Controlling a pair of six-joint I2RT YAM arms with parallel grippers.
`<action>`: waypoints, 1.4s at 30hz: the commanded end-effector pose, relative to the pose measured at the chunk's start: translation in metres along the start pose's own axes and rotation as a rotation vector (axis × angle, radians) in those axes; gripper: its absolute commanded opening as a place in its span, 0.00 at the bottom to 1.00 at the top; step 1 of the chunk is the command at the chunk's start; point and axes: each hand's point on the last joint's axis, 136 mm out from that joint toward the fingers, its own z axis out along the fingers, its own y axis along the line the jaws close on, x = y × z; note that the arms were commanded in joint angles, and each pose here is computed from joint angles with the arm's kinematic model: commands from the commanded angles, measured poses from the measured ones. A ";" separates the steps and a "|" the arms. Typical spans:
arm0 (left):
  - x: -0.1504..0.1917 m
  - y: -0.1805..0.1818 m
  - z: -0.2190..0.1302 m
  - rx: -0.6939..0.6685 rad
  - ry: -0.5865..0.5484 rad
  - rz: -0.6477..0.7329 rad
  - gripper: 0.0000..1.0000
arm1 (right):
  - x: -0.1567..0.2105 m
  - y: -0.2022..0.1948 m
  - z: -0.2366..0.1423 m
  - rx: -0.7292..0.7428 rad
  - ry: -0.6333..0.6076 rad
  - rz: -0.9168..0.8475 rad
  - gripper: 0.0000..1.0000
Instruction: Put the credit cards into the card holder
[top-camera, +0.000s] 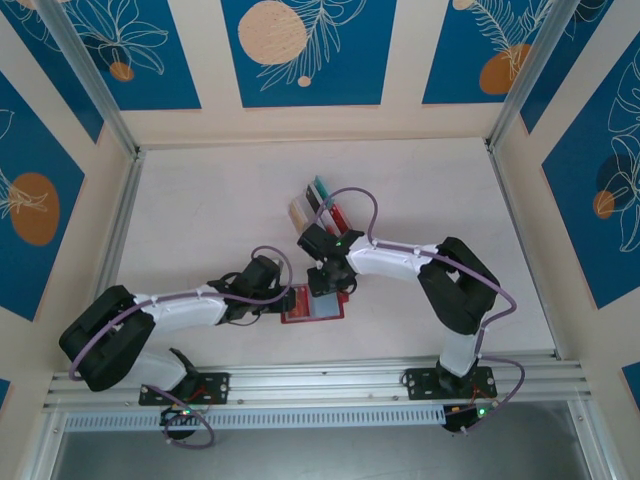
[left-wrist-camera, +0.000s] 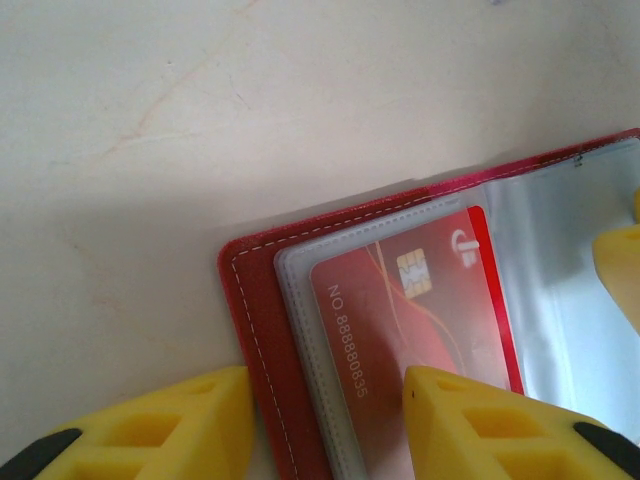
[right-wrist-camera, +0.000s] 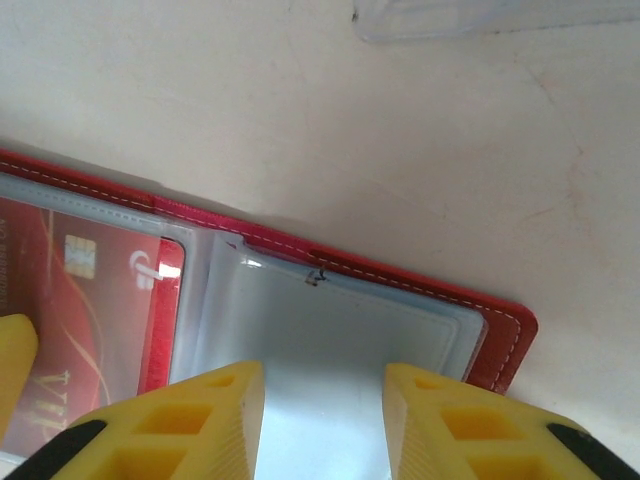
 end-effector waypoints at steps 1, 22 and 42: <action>0.057 0.001 0.009 0.049 0.239 -0.006 0.44 | 0.006 0.000 -0.005 0.019 -0.010 -0.011 0.40; 0.060 0.005 0.012 0.039 0.250 -0.004 0.44 | 0.025 -0.013 0.018 0.097 0.045 0.023 0.08; 0.069 0.006 0.022 0.039 0.270 -0.012 0.43 | -0.002 0.050 -0.012 -0.101 0.024 -0.015 0.05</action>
